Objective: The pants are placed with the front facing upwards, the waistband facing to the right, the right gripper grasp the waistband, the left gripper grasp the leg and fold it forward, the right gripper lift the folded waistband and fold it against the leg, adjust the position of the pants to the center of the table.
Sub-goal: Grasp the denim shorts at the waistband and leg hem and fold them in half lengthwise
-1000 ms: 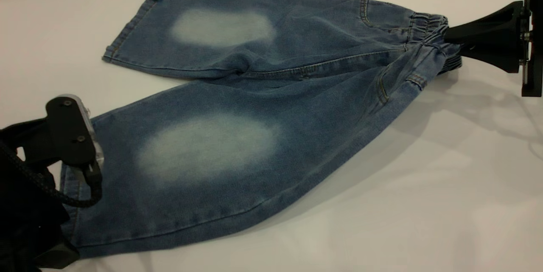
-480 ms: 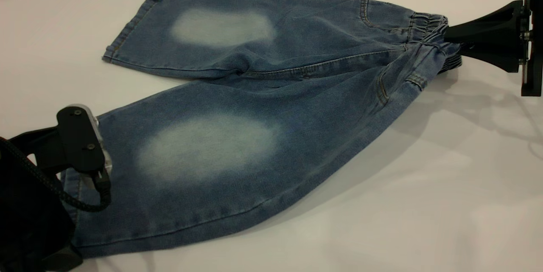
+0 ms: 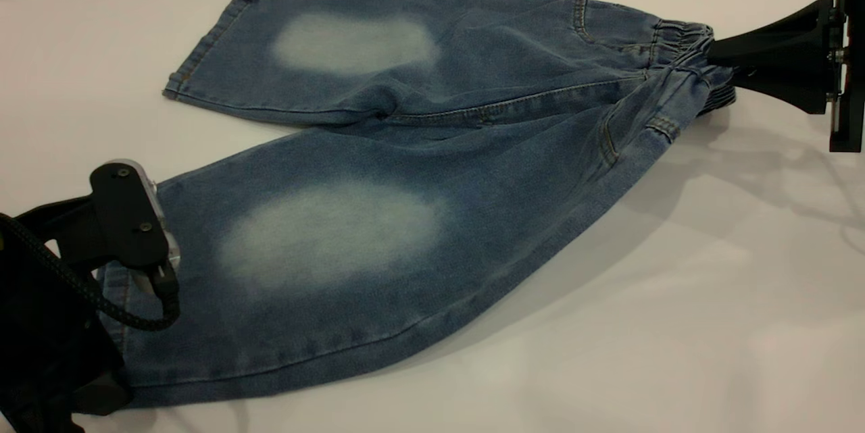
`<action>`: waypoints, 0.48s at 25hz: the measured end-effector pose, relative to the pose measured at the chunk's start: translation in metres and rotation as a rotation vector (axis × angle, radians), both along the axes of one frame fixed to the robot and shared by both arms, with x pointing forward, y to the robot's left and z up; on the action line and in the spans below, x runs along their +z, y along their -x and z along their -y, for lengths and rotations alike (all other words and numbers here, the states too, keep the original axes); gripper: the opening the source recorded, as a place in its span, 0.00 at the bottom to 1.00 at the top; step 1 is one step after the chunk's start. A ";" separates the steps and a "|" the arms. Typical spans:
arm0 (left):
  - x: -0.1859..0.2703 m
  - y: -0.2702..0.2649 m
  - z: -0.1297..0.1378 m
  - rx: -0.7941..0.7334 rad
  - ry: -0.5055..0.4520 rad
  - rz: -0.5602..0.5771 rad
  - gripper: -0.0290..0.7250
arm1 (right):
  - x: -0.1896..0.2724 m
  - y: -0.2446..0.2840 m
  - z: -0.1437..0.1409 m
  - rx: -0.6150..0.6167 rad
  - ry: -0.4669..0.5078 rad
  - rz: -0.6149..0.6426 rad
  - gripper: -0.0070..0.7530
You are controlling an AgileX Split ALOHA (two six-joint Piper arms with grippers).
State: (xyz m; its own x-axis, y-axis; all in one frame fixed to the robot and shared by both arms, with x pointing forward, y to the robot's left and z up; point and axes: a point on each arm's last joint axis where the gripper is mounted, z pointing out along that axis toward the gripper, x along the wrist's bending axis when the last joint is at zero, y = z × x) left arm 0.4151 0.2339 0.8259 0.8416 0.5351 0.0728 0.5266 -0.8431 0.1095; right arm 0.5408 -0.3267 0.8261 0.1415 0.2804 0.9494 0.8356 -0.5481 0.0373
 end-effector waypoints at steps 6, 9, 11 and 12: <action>0.000 0.000 0.000 -0.001 0.000 0.000 0.36 | 0.000 0.000 0.000 0.000 0.000 0.000 0.06; 0.000 0.000 0.000 -0.001 0.000 -0.001 0.34 | 0.000 0.000 0.000 0.000 0.000 0.000 0.06; 0.000 0.000 0.000 -0.001 0.000 -0.001 0.29 | 0.000 0.000 0.000 0.000 0.000 0.000 0.06; 0.000 0.000 0.000 -0.001 0.000 -0.001 0.26 | 0.000 0.000 0.000 0.000 -0.001 0.000 0.06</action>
